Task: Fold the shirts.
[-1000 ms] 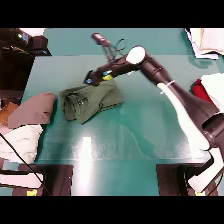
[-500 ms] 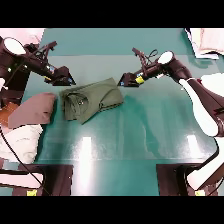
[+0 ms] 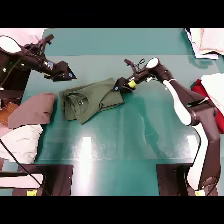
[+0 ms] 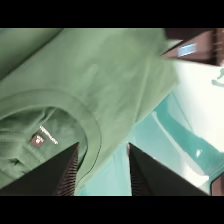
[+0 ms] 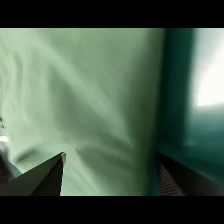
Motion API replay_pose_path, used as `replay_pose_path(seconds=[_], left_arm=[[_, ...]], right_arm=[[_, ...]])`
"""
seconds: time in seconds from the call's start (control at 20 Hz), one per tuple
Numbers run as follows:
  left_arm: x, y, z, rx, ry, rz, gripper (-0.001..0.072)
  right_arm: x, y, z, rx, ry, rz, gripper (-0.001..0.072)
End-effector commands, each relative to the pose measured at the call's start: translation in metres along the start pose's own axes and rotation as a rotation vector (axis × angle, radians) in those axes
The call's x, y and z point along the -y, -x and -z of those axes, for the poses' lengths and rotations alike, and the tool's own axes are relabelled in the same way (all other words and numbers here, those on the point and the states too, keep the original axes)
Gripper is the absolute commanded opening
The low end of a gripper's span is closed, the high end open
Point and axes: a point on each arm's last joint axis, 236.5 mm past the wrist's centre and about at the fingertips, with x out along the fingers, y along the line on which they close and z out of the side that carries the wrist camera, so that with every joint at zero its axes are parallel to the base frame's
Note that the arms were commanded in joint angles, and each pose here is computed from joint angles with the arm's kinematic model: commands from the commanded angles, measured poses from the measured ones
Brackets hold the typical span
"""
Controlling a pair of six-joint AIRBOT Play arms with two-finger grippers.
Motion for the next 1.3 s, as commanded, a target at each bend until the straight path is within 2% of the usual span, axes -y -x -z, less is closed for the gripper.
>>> replay_pose_path(seconds=[0.0, 0.05, 0.1, 0.15, 0.25, 0.3, 0.5, 0.75, 0.95, 1.25], left_arm=[[0.018, 0.023, -0.013, 0.066, -0.049, 0.005, 0.0355], [0.021, 0.028, -0.014, 0.079, -0.057, 0.004, 0.0356], [0.023, 0.03, -0.014, 0.08, -0.06, 0.005, 0.0356], [0.024, 0.032, -0.013, 0.079, -0.063, 0.004, 0.0355], [0.026, 0.033, -0.009, 0.066, -0.066, 0.007, 0.0356], [0.026, 0.033, -0.006, 0.056, -0.066, 0.008, 0.0356], [0.026, 0.032, 0.0, 0.03, -0.067, 0.011, 0.0356], [0.027, 0.032, -0.001, 0.031, -0.073, 0.011, 0.0355], [0.028, 0.032, -0.002, 0.039, -0.071, 0.018, 0.0354], [0.032, 0.032, 0.0, 0.027, -0.063, 0.034, 0.0354]], right_arm=[[-0.017, -0.031, -0.009, 0.004, -0.007, -0.063, 0.0624], [-0.023, -0.038, -0.013, 0.027, -0.024, -0.087, 0.0621], [-0.026, -0.043, -0.016, 0.047, -0.039, -0.103, 0.0534], [-0.026, -0.049, -0.018, 0.059, -0.042, -0.1, 0.0394], [-0.031, -0.047, -0.021, 0.074, 0.009, -0.115, 0.0049], [-0.036, -0.042, -0.022, 0.081, 0.034, -0.123, 0.0019], [-0.047, 0.031, -0.037, 0.161, 0.1, -0.079, 0.0017], [-0.012, 0.209, -0.049, 0.387, 0.124, 0.122, 0.0017], [0.044, 0.355, -0.033, 0.621, 0.045, 0.324, 0.0017], [0.131, 0.515, 0.016, 0.951, -0.146, 0.475, 0.0017]])
